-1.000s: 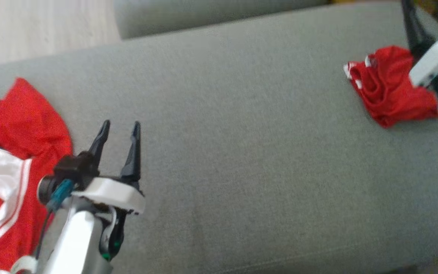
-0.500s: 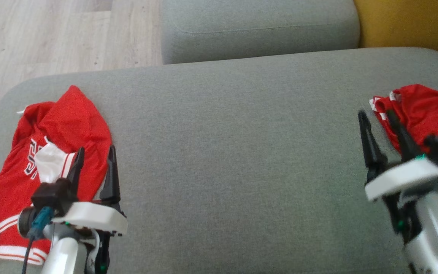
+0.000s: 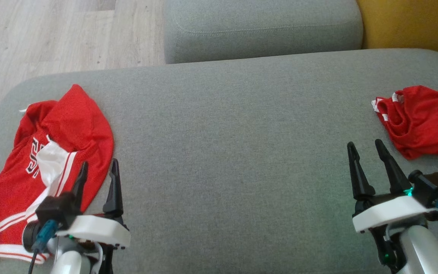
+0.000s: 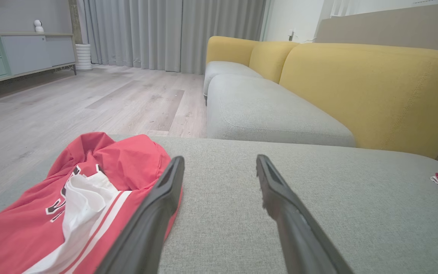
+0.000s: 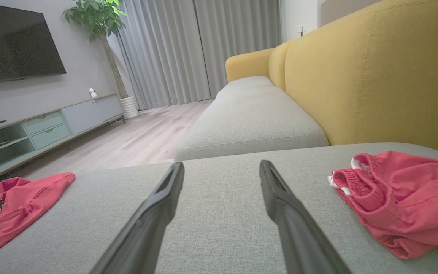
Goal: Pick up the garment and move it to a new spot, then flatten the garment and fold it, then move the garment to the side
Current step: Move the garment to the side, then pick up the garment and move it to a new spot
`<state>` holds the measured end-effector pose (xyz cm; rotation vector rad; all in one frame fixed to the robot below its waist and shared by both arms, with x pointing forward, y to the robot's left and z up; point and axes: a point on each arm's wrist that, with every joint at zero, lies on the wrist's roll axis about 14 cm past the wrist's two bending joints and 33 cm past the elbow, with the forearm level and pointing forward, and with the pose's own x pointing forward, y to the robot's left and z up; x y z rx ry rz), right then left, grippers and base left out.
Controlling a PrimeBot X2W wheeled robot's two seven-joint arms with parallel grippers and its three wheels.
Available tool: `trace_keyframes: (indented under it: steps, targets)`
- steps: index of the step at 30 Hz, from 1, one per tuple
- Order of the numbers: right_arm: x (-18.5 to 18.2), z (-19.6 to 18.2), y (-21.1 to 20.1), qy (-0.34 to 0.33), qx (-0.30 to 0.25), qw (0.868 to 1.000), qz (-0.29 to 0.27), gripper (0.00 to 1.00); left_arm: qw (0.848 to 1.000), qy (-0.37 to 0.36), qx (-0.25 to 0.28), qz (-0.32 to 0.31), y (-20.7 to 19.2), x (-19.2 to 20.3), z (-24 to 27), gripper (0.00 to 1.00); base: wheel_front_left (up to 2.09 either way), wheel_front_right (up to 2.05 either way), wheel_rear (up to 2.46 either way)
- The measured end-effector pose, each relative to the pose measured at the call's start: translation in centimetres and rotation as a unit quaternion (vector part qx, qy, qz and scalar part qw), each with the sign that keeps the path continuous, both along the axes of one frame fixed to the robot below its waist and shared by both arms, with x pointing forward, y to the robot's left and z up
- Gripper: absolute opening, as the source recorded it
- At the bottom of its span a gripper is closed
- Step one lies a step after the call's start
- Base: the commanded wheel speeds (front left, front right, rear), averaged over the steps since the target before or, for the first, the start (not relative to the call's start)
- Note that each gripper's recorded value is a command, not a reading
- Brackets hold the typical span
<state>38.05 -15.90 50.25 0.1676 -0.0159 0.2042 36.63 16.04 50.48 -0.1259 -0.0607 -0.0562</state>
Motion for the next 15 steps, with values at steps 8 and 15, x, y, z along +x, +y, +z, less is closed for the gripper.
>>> trace_keyframes:
  steps: [8, 15]
  targets:
    - [0.0, 0.1, 0.0, -0.003, -0.002, 1.000, -0.001, 1.00, 1.000, -0.001, -0.002, -0.002, -0.2, -0.1, 0.0, 1.00, 0.00, 0.00, 0.00]
    - [0.7, 0.2, 3.2, -0.004, 0.005, 0.999, 0.038, 1.00, 0.999, -0.001, 0.003, 0.031, 2.0, -1.1, 0.0, 1.00, 0.00, 0.00, 0.00]
